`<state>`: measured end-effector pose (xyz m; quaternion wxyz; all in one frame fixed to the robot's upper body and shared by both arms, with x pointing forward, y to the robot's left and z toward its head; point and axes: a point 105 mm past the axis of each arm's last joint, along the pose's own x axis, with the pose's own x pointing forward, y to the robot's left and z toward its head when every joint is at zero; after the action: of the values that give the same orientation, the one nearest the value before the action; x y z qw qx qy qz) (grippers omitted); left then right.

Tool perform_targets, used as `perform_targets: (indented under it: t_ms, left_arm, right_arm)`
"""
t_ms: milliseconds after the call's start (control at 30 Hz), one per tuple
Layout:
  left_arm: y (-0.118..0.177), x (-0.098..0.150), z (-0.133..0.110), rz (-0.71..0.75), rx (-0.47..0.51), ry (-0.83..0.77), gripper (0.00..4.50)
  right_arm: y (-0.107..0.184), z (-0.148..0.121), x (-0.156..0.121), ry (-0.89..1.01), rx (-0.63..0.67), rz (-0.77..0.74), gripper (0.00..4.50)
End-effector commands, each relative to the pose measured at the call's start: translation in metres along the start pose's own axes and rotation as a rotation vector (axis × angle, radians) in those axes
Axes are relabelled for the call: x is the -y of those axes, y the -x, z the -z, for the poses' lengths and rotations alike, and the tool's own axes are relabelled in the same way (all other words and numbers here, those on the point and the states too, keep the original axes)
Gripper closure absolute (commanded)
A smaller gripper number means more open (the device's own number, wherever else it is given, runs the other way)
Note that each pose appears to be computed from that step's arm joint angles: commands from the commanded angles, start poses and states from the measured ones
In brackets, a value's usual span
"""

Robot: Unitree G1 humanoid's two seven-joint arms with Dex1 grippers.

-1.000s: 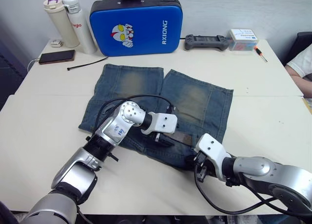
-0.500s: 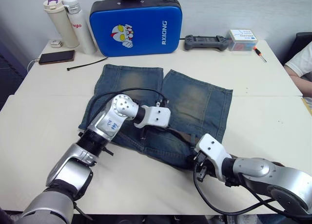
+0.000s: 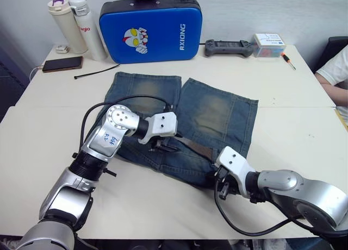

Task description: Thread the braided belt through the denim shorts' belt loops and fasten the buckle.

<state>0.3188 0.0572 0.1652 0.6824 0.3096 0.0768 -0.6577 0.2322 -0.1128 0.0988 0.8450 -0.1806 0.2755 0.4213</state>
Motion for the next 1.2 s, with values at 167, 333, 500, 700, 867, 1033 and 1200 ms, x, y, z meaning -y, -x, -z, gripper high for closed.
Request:
perform_targets:
  t_ms: [167,333,500,700,867,1033,1200]
  left_arm:
    - [0.046,0.000,-0.014,-0.060,0.079,0.125,0.00]
    - [0.052,0.015,0.010,-0.058,-0.013,0.199,0.00]
    - [0.055,0.036,0.020,-0.017,-0.055,0.233,0.00]
    - [0.059,0.043,0.020,-0.054,-0.018,0.302,0.00]
    - [0.056,0.047,0.013,-0.061,0.037,0.333,0.00]
    - [0.047,0.051,0.012,-0.069,0.058,0.339,0.00]
    - [0.036,0.052,0.009,-0.074,0.071,0.327,0.00]
  right_arm:
    - [0.021,-0.045,-0.007,0.232,0.117,-0.037,3.79]
    - [0.022,-0.038,-0.014,0.309,0.042,-0.112,1.61]
    - [0.011,-0.011,-0.019,0.290,-0.058,-0.183,0.66]
    - [0.001,0.002,0.017,0.331,-0.124,-0.014,1.39]
    - [0.028,0.012,0.033,0.496,-0.190,-0.067,3.74]
    - [0.059,0.017,0.077,0.651,-0.243,-0.046,4.44]
    - [0.077,0.022,0.112,0.760,-0.287,-0.029,4.44]
